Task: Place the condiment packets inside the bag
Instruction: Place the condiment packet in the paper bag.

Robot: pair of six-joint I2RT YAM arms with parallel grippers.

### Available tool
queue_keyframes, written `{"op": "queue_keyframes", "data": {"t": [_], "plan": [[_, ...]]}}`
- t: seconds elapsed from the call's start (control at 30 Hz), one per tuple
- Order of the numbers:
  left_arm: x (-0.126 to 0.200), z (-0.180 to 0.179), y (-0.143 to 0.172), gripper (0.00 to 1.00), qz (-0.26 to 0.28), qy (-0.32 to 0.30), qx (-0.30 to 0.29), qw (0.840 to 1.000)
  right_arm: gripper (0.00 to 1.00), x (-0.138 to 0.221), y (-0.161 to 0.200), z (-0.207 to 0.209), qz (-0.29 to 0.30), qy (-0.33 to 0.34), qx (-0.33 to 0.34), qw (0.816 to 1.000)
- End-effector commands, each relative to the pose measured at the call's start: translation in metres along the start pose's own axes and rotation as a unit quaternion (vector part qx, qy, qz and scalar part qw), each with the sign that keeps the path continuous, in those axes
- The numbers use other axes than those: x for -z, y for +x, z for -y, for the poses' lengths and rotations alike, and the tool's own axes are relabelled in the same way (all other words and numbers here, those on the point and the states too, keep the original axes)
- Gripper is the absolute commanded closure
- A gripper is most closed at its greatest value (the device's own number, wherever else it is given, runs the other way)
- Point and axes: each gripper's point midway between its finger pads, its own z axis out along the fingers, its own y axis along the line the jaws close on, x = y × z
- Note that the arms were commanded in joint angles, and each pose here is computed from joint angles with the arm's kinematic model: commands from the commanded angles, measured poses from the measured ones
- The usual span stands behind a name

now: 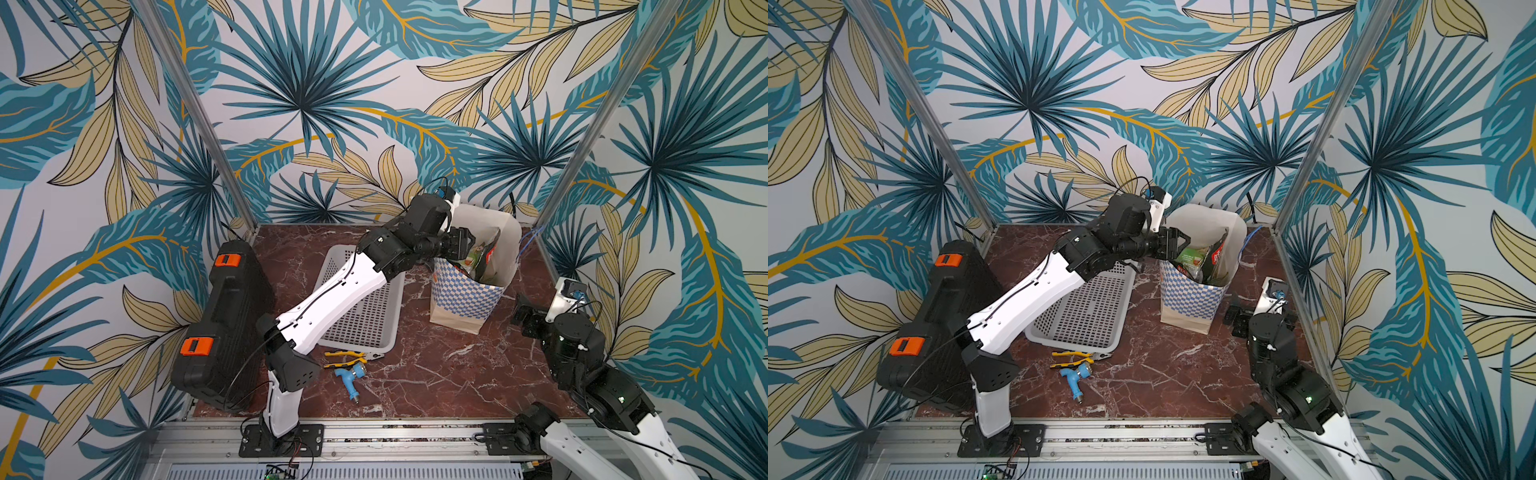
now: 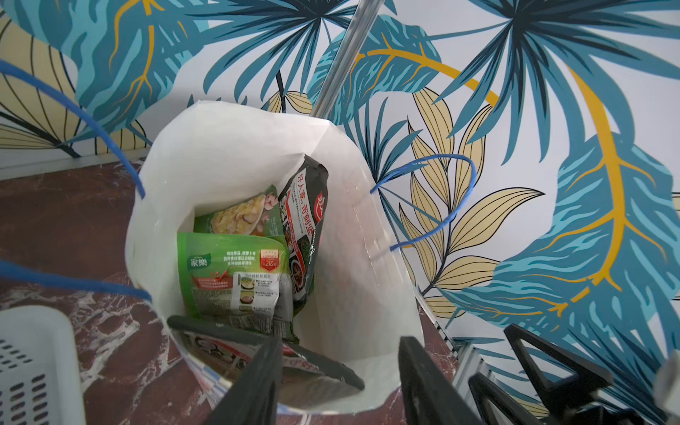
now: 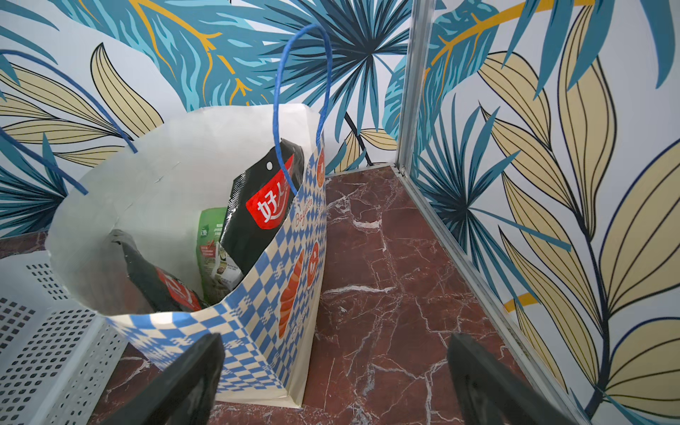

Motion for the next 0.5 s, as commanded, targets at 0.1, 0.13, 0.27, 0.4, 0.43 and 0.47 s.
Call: {"op": "queue_keyframes", "data": {"t": [0.1, 0.13, 0.27, 0.4, 0.43, 0.47], "plan": [[0.044, -0.012, -0.003, 0.32, 0.039, -0.031, -0.03, 0.998, 0.0, 0.004, -0.018, 0.012, -0.004, 0.044, -0.001, 0.999], [0.05, -0.018, -0.004, 0.3, 0.043, -0.045, -0.033, 0.998, 0.0, 0.003, -0.021, 0.01, -0.01, 0.046, -0.001, 0.999], [0.067, -0.036, -0.014, 0.17, 0.055, -0.082, -0.043, 0.994, 0.01, -0.005, -0.043, -0.013, -0.03, 0.01, -0.01, 0.999], [0.067, -0.055, -0.026, 0.1, 0.04, -0.104, -0.041, 0.993, 0.01, -0.018, -0.069, -0.026, -0.048, 0.007, -0.007, 0.999], [0.063, -0.06, -0.029, 0.09, 0.033, -0.103, -0.039, 0.993, 0.01, -0.025, -0.074, -0.028, -0.055, 0.007, -0.01, 0.998], [0.059, -0.063, -0.031, 0.09, 0.026, -0.101, -0.037, 0.994, 0.0, -0.031, -0.081, -0.029, -0.062, 0.005, -0.016, 0.998]]}}
